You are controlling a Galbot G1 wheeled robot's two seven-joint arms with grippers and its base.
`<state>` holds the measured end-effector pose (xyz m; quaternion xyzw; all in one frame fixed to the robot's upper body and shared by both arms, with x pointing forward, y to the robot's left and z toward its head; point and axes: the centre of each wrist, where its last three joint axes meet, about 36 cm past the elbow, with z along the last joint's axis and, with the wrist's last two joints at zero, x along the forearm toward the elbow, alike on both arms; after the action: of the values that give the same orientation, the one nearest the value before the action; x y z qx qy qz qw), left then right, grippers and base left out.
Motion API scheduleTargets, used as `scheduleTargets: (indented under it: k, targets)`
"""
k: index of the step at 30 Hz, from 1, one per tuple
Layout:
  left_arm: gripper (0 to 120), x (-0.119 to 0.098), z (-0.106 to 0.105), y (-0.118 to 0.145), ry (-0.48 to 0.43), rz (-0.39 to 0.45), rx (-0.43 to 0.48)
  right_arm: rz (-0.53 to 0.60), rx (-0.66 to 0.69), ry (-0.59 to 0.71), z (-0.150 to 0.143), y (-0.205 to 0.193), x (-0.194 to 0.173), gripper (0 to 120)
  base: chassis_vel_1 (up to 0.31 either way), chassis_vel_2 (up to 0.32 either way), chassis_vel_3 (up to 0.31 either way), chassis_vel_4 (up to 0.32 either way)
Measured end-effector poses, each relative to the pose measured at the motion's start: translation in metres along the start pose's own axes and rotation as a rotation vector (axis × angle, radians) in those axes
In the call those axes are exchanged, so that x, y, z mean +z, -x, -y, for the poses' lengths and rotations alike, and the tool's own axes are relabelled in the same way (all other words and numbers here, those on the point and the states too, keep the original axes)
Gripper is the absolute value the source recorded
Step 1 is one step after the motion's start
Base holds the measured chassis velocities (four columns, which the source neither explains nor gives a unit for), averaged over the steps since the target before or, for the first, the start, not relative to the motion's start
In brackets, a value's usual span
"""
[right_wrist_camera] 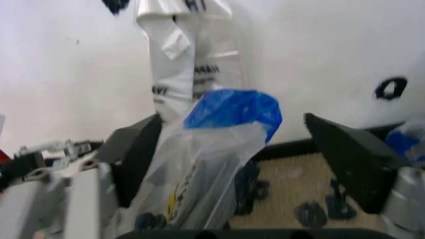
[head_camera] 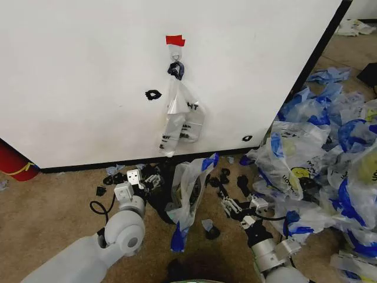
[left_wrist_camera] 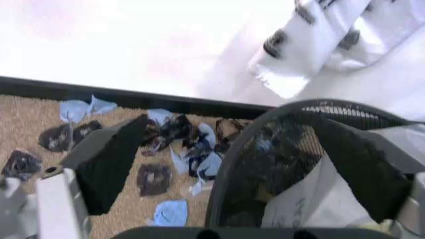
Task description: Pick up the garbage bag from the wall and place it over the trash bin.
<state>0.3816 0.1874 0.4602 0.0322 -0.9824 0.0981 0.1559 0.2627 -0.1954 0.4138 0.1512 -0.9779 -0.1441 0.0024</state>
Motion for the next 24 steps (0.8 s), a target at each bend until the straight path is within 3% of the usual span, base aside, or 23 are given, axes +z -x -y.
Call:
scheduleTargets:
  k: [5, 14, 24]
  targets:
    - [100, -0.004, -0.001, 0.001, 0.000, 0.012, 0.003, -0.116, 0.047, -0.018, -0.014, 0.017, -0.006, 100, 0.000, 0.000, 0.000, 0.000]
    - [100, -0.007, -0.005, 0.003, -0.007, 0.023, -0.008, -0.268, 0.127, -0.051, -0.031, 0.050, -0.006, 98, 0.000, 0.000, 0.000, 0.000]
    - [100, -0.001, -0.007, 0.006, -0.009, 0.035, -0.015, -0.312, 0.127, -0.077, -0.044, 0.078, 0.001, 97, 0.000, 0.000, 0.000, 0.000]
